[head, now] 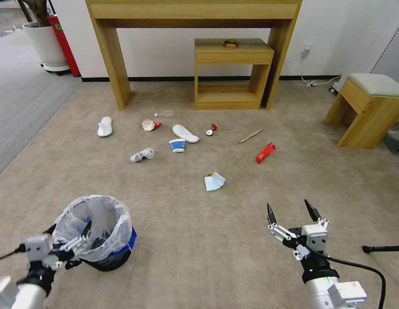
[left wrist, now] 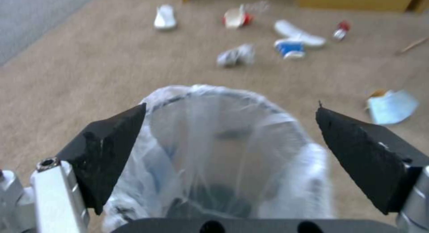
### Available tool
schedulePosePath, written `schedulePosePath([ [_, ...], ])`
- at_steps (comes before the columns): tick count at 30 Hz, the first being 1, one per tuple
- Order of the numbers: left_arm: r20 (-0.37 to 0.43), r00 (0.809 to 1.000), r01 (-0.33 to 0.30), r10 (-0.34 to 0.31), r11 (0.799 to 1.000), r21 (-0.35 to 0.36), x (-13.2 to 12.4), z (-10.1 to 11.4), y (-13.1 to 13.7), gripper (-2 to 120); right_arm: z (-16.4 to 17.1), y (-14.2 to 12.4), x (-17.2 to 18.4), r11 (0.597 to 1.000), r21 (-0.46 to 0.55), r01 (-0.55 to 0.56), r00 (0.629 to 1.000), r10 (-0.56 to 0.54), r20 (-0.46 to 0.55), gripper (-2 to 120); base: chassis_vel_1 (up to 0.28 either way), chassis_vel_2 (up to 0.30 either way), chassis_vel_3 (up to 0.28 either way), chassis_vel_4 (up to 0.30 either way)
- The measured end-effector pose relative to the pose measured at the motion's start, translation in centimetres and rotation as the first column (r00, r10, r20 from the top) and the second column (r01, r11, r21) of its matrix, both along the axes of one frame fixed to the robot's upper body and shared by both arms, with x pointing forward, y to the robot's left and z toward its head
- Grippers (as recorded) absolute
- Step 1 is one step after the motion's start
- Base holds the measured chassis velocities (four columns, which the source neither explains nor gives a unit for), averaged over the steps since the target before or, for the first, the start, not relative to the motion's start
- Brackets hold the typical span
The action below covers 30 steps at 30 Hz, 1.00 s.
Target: Pick up the trash bin and place the garbage on the floor into it.
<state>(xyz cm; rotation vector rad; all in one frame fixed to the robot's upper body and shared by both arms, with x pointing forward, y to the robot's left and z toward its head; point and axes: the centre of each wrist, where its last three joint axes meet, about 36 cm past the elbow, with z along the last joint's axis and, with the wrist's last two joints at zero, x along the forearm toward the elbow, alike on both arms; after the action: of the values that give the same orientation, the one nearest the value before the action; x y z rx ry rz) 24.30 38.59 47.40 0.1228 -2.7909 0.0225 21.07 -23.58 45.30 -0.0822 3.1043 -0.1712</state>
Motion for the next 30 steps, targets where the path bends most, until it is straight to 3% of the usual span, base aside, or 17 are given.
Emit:
schedulePosePath([
  [1, -0.038, 0.999, -0.01, 0.01, 1.0, -0.004, 1.3, 0.1, 0.9, 100, -0.1, 0.0, 0.1, 1.0, 0.002, 0.003, 1.0, -0.003, -0.002, 100, 0.0, 0.0, 0.0, 0.0],
  [7, -0.173, 0.984, -0.055, 0.051, 0.998, -0.021, 3.4, -0.3, 4.1, 100, -0.6, 0.1, 1.0, 1.0, 0.01, -0.008, 0.999, 0.008, -0.031, 100, 0.0, 0.0, 0.0, 0.0],
  [13, -0.3, 0.952, -0.069, 0.058, 0.997, -0.024, 6.9, -2.2, 8.4, 100, -1.3, 0.0, 0.8, 1.0, 0.009, 0.007, 0.997, -0.006, -0.076, 100, 0.0, 0.0, 0.0, 0.0],
  [26, -0.41, 0.911, -0.077, 0.047, 0.995, -0.056, 12.1, -5.4, 11.8, 100, -2.0, 0.3, 1.6, 0.999, 0.024, 0.034, 0.992, -0.031, -0.121, 100, 0.0, 0.0, 0.0, 0.0],
  [30, -0.42, 0.907, -0.07, 0.041, 0.996, -0.054, 12.9, -5.9, 11.9, 91, -2.2, 0.3, 1.6, 0.999, 0.026, 0.044, 0.991, -0.04, -0.124, 100, 0.0, 0.0, 0.0, 0.0],
])
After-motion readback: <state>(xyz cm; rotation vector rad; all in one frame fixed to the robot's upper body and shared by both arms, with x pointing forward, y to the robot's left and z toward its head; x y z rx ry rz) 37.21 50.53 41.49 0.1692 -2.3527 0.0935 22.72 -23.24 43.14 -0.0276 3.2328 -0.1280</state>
